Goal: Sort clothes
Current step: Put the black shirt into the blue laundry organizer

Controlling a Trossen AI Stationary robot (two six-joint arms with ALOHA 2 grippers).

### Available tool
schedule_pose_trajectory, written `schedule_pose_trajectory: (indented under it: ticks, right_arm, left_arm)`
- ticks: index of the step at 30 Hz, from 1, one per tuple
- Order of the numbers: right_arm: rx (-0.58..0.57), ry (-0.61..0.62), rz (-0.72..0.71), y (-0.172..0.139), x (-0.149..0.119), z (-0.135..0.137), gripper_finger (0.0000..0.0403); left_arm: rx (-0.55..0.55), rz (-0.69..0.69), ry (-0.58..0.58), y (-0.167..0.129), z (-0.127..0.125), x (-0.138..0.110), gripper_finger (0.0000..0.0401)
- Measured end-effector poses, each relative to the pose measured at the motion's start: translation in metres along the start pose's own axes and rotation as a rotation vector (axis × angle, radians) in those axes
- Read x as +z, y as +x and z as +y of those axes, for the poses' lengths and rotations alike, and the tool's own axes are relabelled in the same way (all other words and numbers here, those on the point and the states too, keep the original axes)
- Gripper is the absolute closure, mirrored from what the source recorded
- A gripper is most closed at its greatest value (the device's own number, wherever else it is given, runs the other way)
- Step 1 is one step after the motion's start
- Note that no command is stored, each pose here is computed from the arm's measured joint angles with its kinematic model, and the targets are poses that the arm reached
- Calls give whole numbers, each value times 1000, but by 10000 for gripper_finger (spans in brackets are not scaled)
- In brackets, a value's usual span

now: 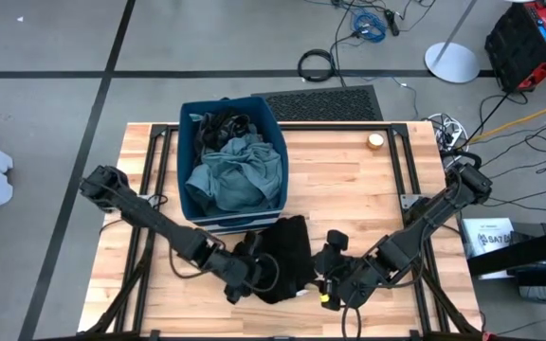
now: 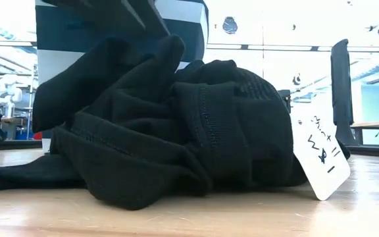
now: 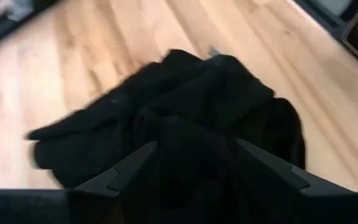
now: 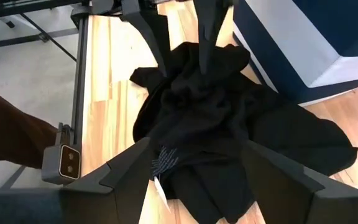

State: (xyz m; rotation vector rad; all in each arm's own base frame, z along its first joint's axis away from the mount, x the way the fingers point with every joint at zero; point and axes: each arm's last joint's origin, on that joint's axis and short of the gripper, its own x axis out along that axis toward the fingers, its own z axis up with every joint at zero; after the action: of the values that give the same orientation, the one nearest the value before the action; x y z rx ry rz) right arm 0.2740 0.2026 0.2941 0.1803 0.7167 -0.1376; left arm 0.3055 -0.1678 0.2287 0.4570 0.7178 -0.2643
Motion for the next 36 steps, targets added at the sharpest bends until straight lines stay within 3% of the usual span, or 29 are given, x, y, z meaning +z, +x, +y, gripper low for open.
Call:
schedule_pose_trajectory:
  ticks: [10, 16, 20, 27, 32, 36]
  right_arm:
    - [-17, -7, 19, 0, -2, -2, 165]
    - [-24, 2, 27, 0, -3, -3, 165]
    - [-25, 2, 29, 0, -3, -3, 165]
    - [-24, 2, 30, 0, -3, -3, 165]
    - [-23, 2, 31, 0, -3, -3, 165]
    - [-17, 3, 37, 0, -3, -3, 165]
  left_arm:
    - [-71, 126, 15, 35, 10, -20, 183]
    - [-199, 225, 55, 62, 1, -39, 183]
    - [-314, 218, 78, 70, -4, -42, 183]
    - [-418, 194, 53, 71, -1, -44, 183]
    - [-426, 226, 89, 80, -4, -51, 183]
    - [-344, 295, 131, 97, -16, -61, 183]
